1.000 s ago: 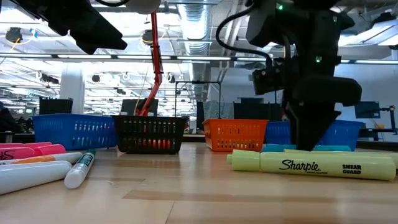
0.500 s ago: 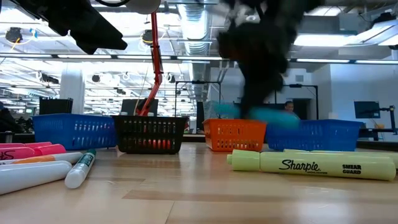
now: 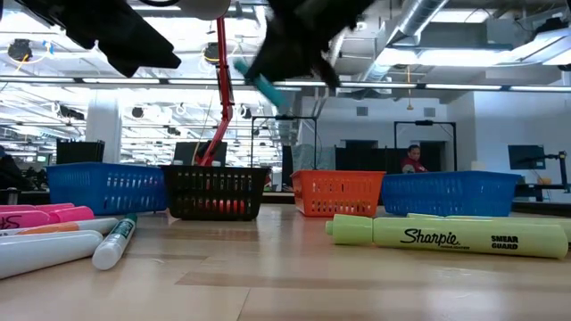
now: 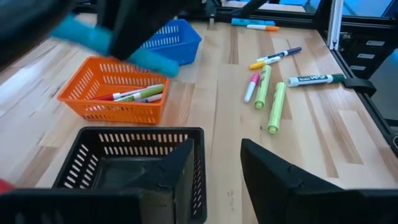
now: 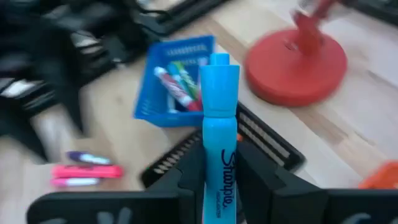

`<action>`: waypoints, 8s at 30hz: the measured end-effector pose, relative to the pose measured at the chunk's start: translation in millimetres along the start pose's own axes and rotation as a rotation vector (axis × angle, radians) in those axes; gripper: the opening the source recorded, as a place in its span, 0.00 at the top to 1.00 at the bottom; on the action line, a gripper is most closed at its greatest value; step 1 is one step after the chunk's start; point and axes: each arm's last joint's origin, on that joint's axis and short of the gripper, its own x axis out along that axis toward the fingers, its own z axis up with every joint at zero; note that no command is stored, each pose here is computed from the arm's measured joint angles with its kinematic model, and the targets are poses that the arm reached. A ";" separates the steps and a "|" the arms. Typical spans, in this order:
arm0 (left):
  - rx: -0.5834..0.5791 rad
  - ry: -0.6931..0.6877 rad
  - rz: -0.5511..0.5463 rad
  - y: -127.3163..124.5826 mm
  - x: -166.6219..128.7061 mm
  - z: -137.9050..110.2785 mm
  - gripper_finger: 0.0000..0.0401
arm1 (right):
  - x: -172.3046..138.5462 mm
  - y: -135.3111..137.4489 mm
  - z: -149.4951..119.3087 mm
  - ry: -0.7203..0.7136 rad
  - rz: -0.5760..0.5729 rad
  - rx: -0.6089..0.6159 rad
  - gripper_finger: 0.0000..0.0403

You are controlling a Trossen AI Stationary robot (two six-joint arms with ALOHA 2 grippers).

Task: Pick & Place Markers
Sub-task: Put the left large blue highlighter pen into the black basket, then put the left large pink highlighter pen into the black basket, then put the small white and purple highlighter pen into the right blue basket

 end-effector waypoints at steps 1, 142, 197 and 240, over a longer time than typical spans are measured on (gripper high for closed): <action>0.001 0.000 -0.002 -0.4 -0.2 -0.1 0.68 | 3.5 -4.8 -3.4 0.004 -0.009 0.018 0.85; -0.406 0.229 0.587 66.9 124.9 3.9 0.76 | -62.0 -3.1 12.9 -0.160 0.099 -0.491 0.59; -0.250 0.809 -0.022 -9.7 -15.6 -111.0 0.63 | -35.5 -6.5 -13.4 0.028 0.048 -0.347 0.62; 0.178 -0.254 0.008 19.5 17.6 32.1 0.88 | -67.7 -23.2 -49.7 -0.309 0.179 -0.603 0.71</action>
